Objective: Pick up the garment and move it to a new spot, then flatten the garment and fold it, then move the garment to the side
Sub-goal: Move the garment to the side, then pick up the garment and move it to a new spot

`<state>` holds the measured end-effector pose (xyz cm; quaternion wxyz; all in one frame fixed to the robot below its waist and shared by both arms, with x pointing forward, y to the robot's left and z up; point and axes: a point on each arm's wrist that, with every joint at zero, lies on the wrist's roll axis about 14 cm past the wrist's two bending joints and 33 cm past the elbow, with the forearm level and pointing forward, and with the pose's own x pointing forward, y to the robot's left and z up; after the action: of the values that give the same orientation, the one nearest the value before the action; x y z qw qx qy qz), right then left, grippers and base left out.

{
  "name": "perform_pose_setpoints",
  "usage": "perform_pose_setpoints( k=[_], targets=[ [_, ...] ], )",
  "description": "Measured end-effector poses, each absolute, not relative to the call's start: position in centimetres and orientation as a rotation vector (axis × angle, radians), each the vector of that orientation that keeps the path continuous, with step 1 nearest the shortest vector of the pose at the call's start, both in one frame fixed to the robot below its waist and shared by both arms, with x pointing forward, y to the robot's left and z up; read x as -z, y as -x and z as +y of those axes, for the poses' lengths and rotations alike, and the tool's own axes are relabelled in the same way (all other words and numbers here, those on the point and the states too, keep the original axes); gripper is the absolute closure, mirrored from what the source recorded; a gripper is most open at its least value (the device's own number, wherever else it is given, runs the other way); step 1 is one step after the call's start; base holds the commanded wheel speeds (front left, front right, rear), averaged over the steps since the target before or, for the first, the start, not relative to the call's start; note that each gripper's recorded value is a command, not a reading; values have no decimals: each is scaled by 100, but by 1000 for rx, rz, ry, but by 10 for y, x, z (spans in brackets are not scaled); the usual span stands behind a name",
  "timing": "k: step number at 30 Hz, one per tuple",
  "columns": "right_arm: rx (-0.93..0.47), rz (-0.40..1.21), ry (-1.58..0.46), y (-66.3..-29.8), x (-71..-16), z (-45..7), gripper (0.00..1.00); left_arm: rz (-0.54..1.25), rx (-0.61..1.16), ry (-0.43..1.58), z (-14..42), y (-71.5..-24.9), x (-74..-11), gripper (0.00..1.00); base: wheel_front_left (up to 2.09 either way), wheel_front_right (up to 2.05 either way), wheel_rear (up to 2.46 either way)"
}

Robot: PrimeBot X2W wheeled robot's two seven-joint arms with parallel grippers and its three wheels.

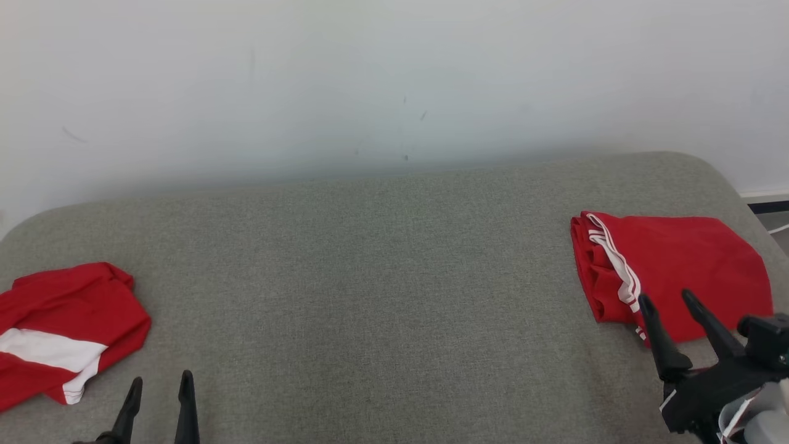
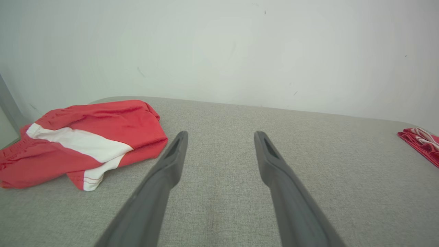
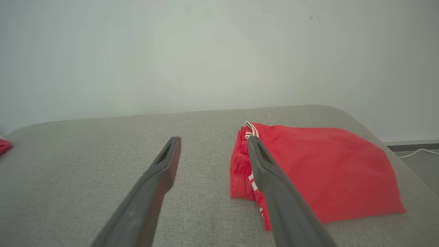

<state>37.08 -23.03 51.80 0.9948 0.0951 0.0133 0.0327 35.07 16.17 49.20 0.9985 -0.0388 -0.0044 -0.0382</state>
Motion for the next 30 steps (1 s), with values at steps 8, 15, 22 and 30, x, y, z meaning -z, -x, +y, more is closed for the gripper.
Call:
perform_pose_setpoints(
  k=[8, 15, 22, 30],
  targets=[
    [-37, 61, -168, -350, -499, -233, 0, -4, 33, 84, 174, -343, -490, 0, 0, 0, 0],
    [14, 32, -135, -348, -505, -252, 0, -23, 45, 41, 172, -349, -494, 0, 0, 0, 0],
    [26, -2, -128, -349, -512, -252, 0, -31, 46, 51, 169, -351, -498, 0, 0, 0, 0],
    [63, 13, -124, -343, -503, -258, 0, -31, 38, 46, 170, -350, -500, 0, 0, 0, 0]
  ],
)
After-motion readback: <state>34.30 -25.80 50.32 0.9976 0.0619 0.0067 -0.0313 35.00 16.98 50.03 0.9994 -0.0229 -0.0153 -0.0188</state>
